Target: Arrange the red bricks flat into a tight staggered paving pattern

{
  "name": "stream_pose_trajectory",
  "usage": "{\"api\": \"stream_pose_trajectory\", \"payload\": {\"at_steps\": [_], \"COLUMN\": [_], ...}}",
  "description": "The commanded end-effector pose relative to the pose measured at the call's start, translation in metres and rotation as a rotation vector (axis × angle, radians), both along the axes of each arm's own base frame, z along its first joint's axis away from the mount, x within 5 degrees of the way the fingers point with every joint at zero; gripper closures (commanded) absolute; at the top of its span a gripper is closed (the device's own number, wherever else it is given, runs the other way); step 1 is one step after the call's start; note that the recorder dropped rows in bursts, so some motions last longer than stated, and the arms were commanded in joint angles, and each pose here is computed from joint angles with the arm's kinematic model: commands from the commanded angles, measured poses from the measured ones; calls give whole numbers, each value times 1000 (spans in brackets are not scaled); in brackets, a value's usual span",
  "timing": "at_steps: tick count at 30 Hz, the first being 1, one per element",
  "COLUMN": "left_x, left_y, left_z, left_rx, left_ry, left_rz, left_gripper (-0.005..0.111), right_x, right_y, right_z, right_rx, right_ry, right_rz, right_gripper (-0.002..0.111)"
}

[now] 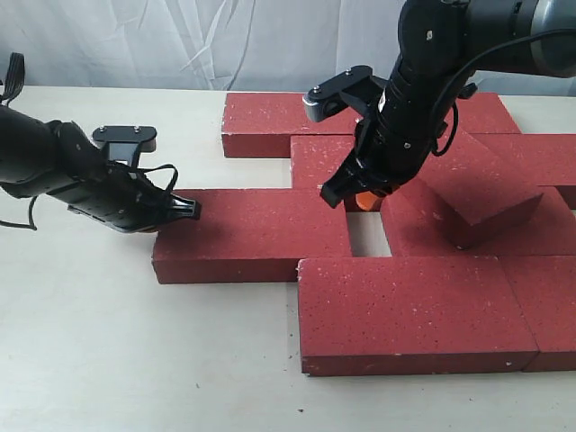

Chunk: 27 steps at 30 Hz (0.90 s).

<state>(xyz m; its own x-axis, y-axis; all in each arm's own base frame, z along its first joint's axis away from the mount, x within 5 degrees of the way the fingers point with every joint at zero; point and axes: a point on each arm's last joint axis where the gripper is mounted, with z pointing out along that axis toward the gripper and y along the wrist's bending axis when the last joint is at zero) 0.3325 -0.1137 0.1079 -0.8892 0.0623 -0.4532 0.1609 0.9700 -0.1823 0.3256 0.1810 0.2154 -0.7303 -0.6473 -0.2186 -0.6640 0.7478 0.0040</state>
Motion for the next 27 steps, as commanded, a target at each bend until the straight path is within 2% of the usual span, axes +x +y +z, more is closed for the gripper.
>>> {"api": "stream_pose_trajectory", "payload": {"at_steps": [1,13,18,27], "left_x": [-5,-6,-6,-15], "left_y": [-12,-14,-16,-41], "left_z": [-4,-4,-3,-2], "left_rx": [-8,-42,-66,-74], "left_ry": [32,47,55,40], "left_rz": [-30,10,39,-11], "left_gripper": [107,107,107,107], "right_x": [0,-7,-11,-14], "right_y": [-2,-7,-9,-11], "right_z": [3,-7,8,17], "right_rx": [-3,-1,18,26], "right_ry": [-6,-17,-66,-86], "right_rz": [4,2,3,4], "right_gripper": [109,109,109,109]}}
